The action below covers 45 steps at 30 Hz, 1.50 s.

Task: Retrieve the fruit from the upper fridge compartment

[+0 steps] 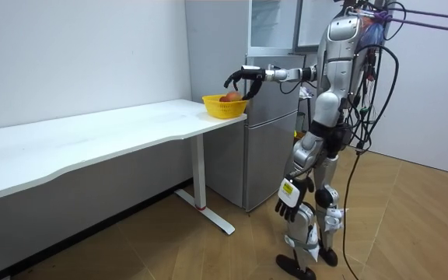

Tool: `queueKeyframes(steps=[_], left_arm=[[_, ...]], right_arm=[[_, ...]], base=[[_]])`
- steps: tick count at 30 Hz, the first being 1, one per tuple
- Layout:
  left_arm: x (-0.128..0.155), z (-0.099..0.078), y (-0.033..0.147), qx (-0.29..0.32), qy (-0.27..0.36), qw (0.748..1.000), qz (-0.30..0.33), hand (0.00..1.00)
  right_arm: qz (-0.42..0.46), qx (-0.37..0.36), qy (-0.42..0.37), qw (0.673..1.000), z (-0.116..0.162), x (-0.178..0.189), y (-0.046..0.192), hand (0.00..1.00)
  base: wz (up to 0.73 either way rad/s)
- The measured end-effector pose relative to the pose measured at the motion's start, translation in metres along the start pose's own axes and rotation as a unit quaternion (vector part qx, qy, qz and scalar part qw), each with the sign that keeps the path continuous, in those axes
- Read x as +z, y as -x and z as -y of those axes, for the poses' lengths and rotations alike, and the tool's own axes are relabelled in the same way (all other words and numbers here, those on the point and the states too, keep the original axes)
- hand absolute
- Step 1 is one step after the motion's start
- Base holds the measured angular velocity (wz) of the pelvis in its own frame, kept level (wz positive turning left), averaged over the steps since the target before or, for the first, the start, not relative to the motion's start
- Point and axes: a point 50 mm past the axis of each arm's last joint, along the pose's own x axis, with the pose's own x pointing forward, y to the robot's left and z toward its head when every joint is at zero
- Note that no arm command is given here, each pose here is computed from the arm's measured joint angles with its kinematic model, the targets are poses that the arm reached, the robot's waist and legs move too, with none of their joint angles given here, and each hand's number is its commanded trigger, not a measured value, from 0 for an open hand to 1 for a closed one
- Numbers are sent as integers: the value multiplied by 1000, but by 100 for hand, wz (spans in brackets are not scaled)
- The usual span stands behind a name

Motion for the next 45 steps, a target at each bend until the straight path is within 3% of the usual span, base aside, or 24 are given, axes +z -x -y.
queueKeyframes(steps=[33, 45], left_arm=[[-1, -1, 1, 12, 1, 1000, -3, 0], [0, 5, 0, 8, 0, 1000, -1, 0]], right_arm=[[-1, -5, -2, 1000, 2, 0, 0, 0], [38, -104, -62, 992, 47, 14, -2, 0]], base=[[0], [-1]])
